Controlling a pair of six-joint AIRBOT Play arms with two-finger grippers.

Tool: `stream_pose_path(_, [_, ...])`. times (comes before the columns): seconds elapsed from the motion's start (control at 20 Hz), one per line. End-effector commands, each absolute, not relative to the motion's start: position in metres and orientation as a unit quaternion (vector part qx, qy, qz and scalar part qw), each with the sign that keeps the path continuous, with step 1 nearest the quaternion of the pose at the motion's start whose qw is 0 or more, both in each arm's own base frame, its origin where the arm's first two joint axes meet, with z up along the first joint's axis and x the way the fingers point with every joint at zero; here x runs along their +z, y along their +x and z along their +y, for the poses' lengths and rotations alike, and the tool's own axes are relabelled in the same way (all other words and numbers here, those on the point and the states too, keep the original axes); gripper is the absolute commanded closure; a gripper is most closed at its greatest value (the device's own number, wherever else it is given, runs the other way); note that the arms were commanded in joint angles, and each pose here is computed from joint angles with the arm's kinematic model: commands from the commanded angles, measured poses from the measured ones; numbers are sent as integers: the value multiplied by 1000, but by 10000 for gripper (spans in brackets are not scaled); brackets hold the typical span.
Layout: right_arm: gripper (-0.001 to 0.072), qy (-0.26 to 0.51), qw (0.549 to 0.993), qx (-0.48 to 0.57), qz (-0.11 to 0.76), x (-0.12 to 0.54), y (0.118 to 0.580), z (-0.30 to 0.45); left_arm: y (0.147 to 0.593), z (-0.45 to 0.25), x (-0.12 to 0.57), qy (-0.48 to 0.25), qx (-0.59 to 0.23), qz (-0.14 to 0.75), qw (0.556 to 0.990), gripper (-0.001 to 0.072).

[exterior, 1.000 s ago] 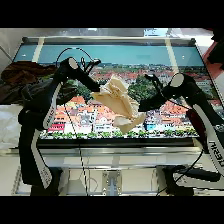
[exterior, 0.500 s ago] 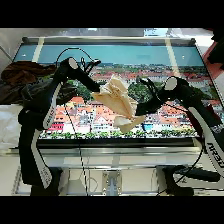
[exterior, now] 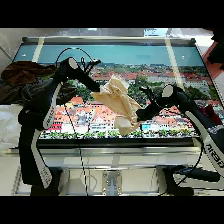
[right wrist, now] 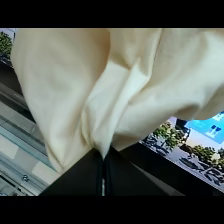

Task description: Fold the shirts.

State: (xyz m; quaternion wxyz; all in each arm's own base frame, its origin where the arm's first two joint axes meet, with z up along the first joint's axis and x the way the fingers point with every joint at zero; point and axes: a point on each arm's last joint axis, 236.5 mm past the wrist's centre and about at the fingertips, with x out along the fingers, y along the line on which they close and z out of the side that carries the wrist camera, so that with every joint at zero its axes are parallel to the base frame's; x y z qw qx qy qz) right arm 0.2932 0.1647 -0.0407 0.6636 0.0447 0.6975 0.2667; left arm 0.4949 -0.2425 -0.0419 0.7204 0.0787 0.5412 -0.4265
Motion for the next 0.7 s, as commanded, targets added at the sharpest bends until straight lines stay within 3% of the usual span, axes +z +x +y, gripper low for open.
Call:
stream_pose_path(0.0, [683,11,672,248,697,-45,297,146,508,-236,-34,97,-413,527,737,695])
stream_pose_path(0.15, [684,-43,709,197,675,-11,319,106,527,-221,8,119,-382,490,775,695])
stream_pose_path(0.35, [684,-85,788,105,601,82,345,36,528,-179,93,163,-319,443,822,695])
stream_pose_path(0.65, [685,-77,901,53,424,234,340,5,447,-160,253,186,-309,345,867,695])
